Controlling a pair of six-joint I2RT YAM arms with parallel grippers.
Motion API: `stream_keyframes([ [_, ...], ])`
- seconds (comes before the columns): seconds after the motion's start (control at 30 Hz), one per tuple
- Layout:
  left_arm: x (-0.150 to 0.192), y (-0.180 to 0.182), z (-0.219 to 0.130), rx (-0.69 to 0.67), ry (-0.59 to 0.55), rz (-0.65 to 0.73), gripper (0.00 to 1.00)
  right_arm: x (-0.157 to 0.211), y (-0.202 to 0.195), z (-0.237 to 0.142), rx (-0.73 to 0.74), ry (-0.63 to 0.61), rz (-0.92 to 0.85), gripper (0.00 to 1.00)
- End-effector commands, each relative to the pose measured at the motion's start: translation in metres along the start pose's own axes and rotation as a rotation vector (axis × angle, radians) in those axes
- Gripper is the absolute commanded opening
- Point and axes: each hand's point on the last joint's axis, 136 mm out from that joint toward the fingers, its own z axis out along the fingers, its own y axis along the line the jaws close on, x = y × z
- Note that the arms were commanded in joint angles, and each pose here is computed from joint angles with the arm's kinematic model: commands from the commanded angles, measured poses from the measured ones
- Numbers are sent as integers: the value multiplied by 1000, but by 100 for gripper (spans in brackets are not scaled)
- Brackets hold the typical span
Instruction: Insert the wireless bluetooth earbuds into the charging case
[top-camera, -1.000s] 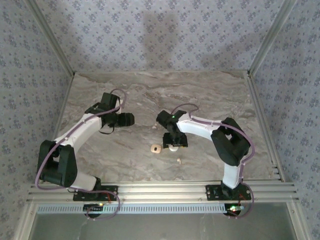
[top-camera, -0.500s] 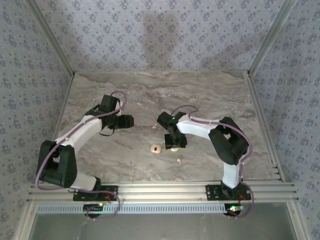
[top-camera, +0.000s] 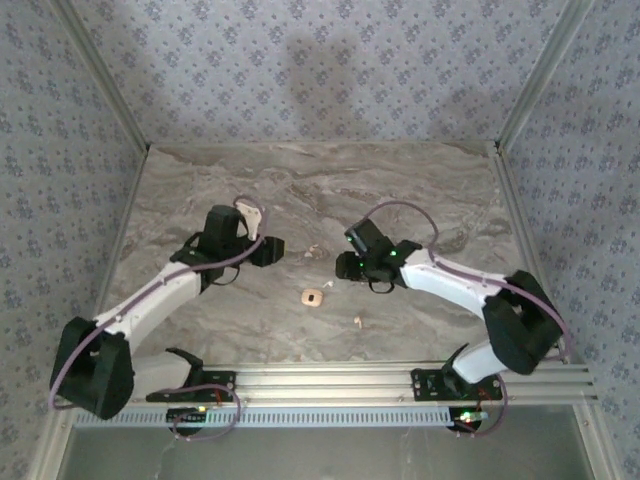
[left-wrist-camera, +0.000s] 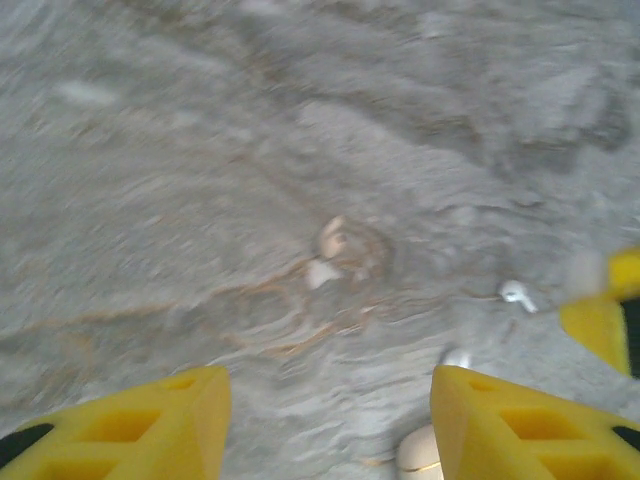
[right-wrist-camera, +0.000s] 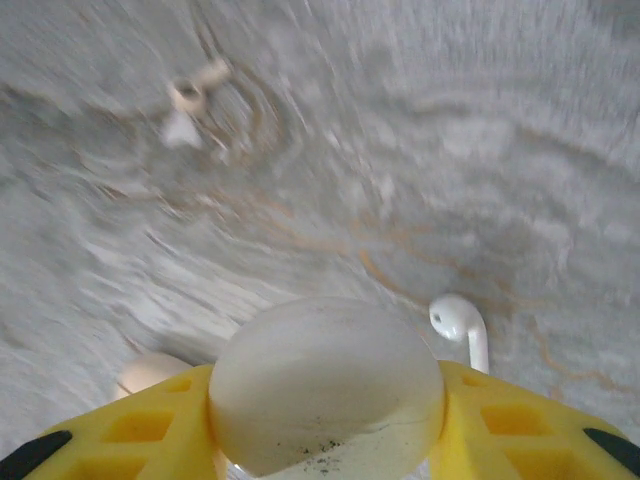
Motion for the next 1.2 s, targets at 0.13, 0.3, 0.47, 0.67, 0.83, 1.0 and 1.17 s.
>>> stream_keyframes([
  [0.13,-36,-55,-16,186,-291,307,56,-55,36,-48,-312,-336,66,43],
  [0.3,-31,-87,-21,262,-371,464,55,-69,65,-73,-523,-413,50,44],
  [0.47,-34,-106,-29,310,-419,538,54,-83,91,-92,-675,-449,44,45],
  [0.67,-38,-119,-36,339,-481,576,54,-90,115,-105,-835,-464,40,45],
  [0.83,-44,-124,-39,296,-525,609,54,-90,132,-109,-933,-449,53,44],
  [1.0,-52,-113,-42,215,-561,596,53,-84,142,-106,-956,-407,64,44],
  [1.17,-55,-109,-42,195,-573,576,53,-73,149,-107,-980,-374,69,45],
])
